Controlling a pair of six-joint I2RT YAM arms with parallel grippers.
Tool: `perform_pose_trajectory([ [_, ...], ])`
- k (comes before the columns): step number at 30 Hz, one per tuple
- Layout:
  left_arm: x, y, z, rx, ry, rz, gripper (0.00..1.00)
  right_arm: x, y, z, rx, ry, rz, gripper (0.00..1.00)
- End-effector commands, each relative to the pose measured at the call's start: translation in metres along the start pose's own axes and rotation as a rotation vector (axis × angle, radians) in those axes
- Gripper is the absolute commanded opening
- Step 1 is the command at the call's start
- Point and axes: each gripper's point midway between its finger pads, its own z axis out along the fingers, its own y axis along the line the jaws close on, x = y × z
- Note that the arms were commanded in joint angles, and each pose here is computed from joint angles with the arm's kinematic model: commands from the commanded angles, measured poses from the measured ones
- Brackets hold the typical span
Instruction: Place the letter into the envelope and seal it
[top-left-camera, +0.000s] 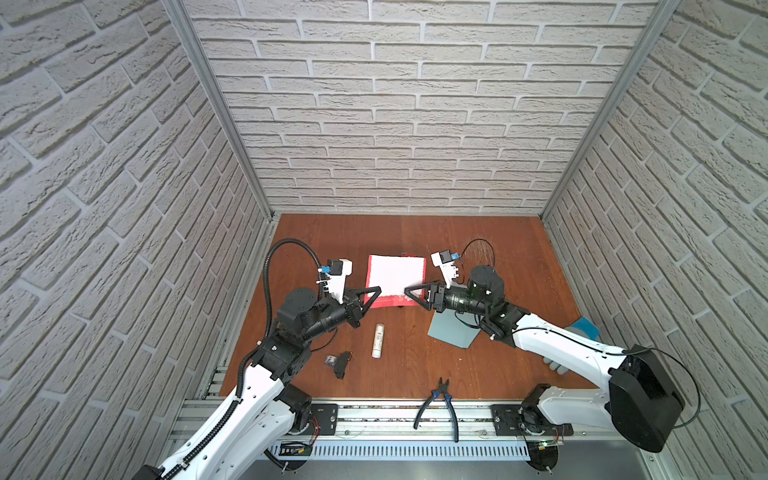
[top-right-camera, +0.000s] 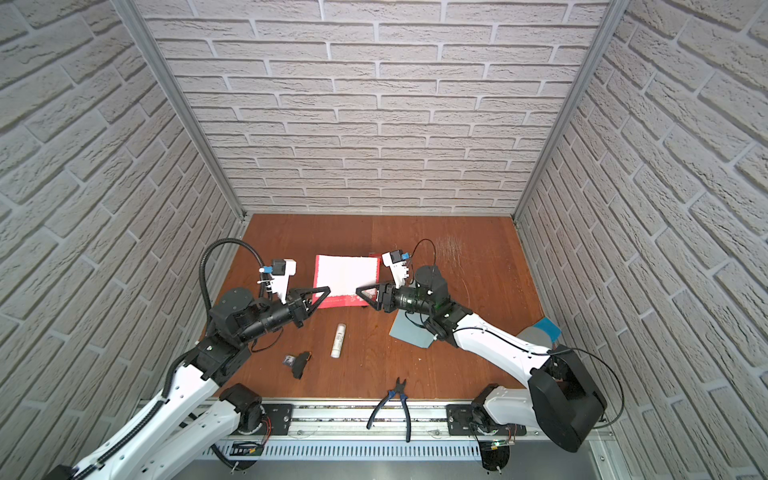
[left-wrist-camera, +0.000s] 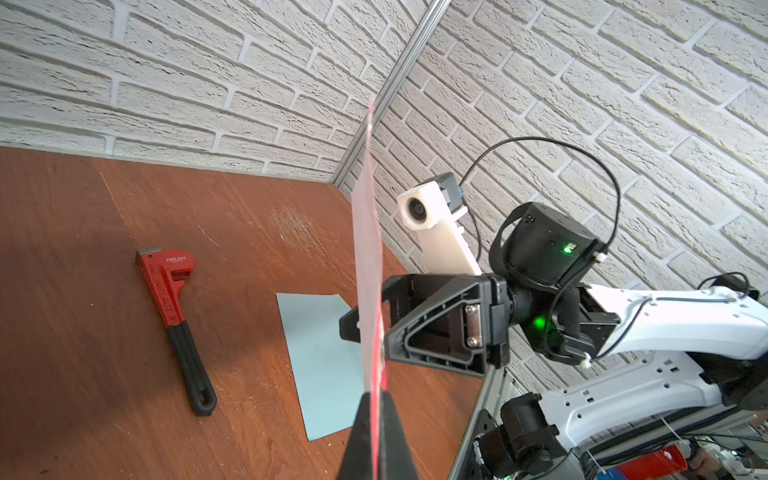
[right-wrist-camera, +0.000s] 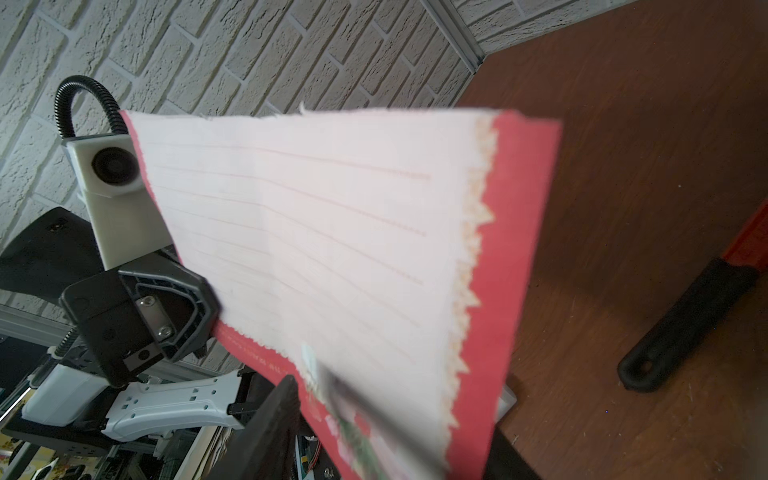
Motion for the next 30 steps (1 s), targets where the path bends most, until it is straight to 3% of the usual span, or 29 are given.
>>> perform_pose_trajectory([
  [1,0.004,-0.001,0.001,0.017,0.02,0.02,0.0,-0.018,0.014,-0.01,0.001,-0.046,-0.049,0.47],
  [9,0.01,0.004,0.003,0.002,0.045,0.024,0.0,-0.024,0.013,-0.016,0.033,-0.064,-0.048,0.06],
  [13,0.008,0.001,0.001,0.011,0.033,0.033,0.0,-0.023,0.004,-0.018,0.101,-0.052,-0.047,0.06],
  [14,0.007,-0.002,0.0,0.023,0.029,0.037,0.1,-0.023,0.004,-0.02,0.107,-0.051,-0.048,0.06],
  [17,0.005,-0.01,-0.004,0.058,0.013,0.052,0.52,-0.024,0.007,-0.024,0.111,-0.053,-0.055,0.06],
  [19,0.004,-0.007,-0.008,0.036,-0.007,0.063,0.66,-0.024,0.011,-0.028,0.112,-0.051,-0.065,0.06],
  [23,-0.008,0.007,-0.021,-0.074,-0.079,0.082,0.73,-0.025,0.017,-0.038,0.131,-0.048,-0.085,0.06],
  [30,-0.036,0.046,-0.056,-0.29,-0.243,0.055,0.68,-0.028,0.034,-0.061,0.149,-0.058,-0.119,0.06],
])
